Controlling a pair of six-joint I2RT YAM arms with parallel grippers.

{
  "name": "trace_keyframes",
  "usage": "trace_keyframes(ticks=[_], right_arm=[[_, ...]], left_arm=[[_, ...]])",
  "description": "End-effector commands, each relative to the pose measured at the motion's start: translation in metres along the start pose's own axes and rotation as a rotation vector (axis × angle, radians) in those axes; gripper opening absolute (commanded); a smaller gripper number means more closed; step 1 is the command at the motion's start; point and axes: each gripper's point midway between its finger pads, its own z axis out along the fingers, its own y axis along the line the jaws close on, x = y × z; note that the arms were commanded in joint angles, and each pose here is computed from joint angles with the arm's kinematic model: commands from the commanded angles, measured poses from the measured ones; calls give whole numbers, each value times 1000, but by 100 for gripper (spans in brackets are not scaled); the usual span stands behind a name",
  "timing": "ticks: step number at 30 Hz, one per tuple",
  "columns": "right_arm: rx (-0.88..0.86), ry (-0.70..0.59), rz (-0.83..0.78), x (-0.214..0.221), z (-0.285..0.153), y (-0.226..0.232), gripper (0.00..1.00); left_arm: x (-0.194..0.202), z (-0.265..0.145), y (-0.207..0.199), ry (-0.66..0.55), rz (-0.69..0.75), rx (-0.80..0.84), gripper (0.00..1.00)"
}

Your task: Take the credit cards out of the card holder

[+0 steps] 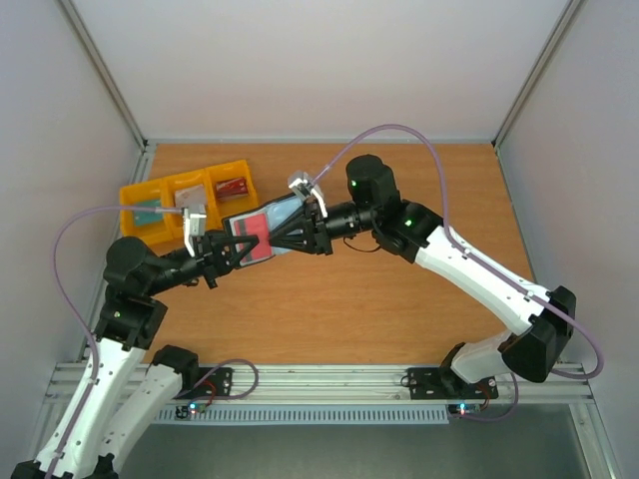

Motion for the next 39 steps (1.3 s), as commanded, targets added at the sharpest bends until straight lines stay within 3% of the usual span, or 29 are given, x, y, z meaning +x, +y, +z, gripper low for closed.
trace_keyframes(ticks=[1, 8, 14, 16, 19, 24, 28, 30, 32, 34, 39], right_arm=[[-12, -8, -36, -6, 1, 10, 18], [-60, -1, -80, -8, 8, 19, 21], [-169, 19, -117, -11, 18, 42, 6], [-169, 16, -134, -11, 14, 46, 6], [-56, 20, -179, -11, 0, 40, 10], [361, -61, -164, -29, -78, -10, 10], [499, -28, -80, -18, -100, -39, 28], [429, -24, -90, -16, -95, -28, 56], [313, -46, -115, -17, -87, -12, 96], [214, -55, -120, -20, -79, -1, 99], [158, -29, -72, -17, -61, -21, 99]], left_arm=[[-12, -2, -41, -19, 116, 206, 0], [-9, -3, -46, -7, 140, 233, 0], [-7, 1, -29, -24, 107, 165, 0], [-4, 1, -25, -18, 103, 146, 0], [-1, -1, -22, -18, 107, 116, 0], [6, -3, -7, -3, 95, 27, 0], [9, -3, 0, -1, 122, -2, 0], [9, -3, 0, 1, 122, -6, 0], [9, -3, -1, 8, 126, -6, 0], [9, -3, -2, 12, 135, 0, 0], [9, -4, -11, 7, 144, 46, 0]])
